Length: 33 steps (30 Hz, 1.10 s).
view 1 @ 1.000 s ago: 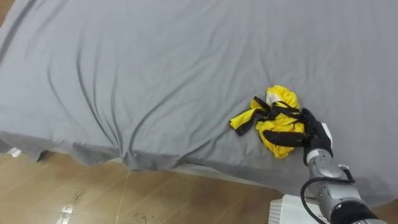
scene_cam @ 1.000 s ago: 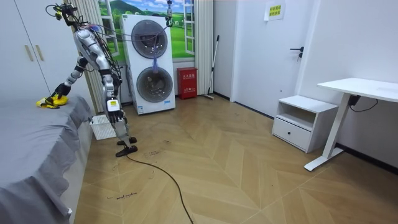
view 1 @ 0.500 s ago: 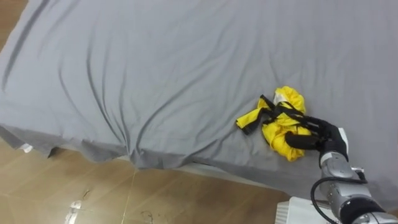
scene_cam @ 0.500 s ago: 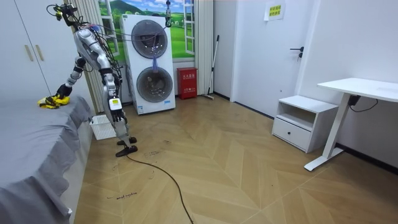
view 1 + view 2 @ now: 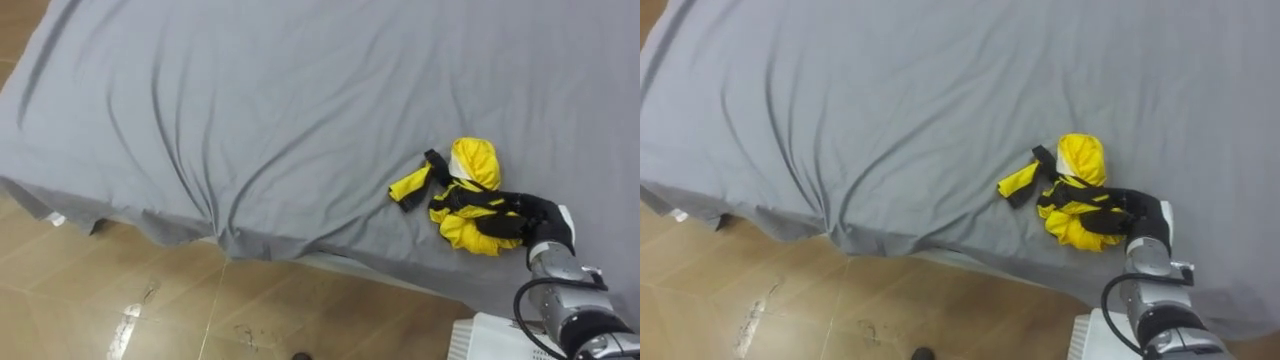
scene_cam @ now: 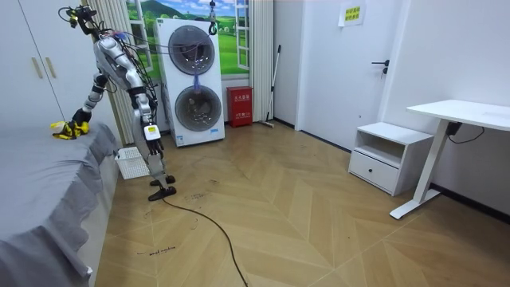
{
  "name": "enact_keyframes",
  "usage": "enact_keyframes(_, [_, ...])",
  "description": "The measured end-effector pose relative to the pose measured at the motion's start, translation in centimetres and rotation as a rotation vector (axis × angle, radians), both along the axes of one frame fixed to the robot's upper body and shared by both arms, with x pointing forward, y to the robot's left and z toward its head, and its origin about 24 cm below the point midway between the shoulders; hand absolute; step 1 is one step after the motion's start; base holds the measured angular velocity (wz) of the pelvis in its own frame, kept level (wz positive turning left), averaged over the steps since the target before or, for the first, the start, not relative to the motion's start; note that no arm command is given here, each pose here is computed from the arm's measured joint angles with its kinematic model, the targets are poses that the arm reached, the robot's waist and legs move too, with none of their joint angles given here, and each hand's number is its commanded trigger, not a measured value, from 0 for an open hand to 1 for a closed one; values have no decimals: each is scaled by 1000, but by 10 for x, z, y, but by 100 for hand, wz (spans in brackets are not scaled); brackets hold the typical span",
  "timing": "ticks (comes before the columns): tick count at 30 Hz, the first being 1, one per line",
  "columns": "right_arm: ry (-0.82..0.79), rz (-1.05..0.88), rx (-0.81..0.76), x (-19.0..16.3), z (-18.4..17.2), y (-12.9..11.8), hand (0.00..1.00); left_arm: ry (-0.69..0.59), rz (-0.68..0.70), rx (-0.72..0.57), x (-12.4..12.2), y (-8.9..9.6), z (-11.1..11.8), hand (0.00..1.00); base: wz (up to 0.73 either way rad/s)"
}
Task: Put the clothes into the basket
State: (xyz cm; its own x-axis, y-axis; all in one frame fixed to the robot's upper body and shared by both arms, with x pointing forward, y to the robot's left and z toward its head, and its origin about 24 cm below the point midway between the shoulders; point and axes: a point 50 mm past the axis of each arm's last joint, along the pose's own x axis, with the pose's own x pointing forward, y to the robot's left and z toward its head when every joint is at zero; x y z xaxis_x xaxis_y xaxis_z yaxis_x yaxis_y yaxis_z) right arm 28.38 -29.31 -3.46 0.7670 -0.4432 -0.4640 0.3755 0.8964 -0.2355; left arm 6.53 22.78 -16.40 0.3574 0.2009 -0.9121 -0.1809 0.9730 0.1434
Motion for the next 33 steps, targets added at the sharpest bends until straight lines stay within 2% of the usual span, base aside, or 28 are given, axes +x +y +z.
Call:
enact_keyframes(8, [-44,-48,25,4,11,-13,100,-14,28,-1,1,2,1,0,0])
enact_keyframes(16, [-212,-81,86,10,31,-13,100,-40,54,12,4,7,3,0,-5])
enact_keyframes(24, [-286,-69,168,-35,14,-1,100,-50,91,28,0,13,4,0,-23])
enact_keyframes(33, [-311,-70,173,-56,15,2,100,-75,74,16,10,9,7,0,-49])
